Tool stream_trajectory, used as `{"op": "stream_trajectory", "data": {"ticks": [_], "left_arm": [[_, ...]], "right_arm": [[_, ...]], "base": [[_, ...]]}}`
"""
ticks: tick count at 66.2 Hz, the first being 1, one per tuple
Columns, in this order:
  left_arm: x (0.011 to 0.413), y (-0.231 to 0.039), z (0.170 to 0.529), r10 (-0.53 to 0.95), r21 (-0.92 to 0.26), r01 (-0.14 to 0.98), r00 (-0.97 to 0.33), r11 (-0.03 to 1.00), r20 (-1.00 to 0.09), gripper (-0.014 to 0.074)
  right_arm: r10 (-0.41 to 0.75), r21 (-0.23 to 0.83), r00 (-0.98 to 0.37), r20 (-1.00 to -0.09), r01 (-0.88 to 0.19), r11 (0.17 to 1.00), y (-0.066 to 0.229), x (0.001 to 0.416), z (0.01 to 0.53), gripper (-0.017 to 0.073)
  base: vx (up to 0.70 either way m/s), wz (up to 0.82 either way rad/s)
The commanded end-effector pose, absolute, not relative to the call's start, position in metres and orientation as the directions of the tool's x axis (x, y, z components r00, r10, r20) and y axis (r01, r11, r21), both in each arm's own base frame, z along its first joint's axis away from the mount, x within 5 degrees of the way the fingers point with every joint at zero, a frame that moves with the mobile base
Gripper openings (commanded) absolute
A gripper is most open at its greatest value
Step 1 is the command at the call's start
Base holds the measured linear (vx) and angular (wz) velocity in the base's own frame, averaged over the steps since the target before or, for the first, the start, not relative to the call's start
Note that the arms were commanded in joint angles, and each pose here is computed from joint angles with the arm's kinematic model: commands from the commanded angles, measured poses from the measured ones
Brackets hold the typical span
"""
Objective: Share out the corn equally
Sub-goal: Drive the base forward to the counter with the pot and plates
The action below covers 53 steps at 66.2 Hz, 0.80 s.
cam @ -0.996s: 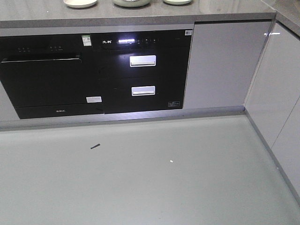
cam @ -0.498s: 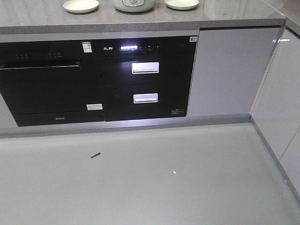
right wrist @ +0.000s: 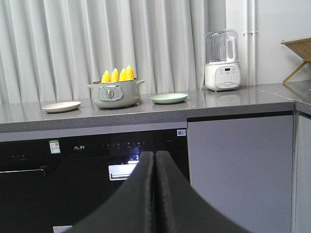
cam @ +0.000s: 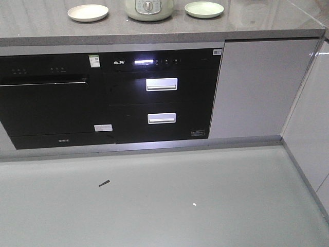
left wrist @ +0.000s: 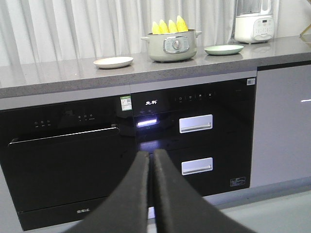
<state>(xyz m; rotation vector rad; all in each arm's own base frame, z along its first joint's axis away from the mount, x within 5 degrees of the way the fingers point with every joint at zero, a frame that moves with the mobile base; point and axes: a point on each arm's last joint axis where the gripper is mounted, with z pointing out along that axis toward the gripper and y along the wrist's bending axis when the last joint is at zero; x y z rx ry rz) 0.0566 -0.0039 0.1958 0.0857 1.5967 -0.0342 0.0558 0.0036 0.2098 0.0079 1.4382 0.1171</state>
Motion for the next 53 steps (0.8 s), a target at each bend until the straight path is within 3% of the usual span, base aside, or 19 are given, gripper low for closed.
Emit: {"op": "stream_trajectory", "data": {"ticks": [1,53], "left_arm": [[0.0558,-0.0047,0.1990,0.006,0.010,0.085,0.054,0.996,-0.999,-0.0006],[0.0558,-0.0047,0.1990,0.006,0.010,0.085,0.054,0.996,-0.999,-0.0006]], "right_arm": [[0.082,0.069,0.194,-0.978,-0.074,0.995,0.0033,0.0551,0.2136,-0.0010],[0.082,0.069,0.194,-0.978,-0.074,0.995,0.0033,0.0551,0.2136,-0.0010]], "base": [[0.18,0.01],[0.15,-0.01]]}}
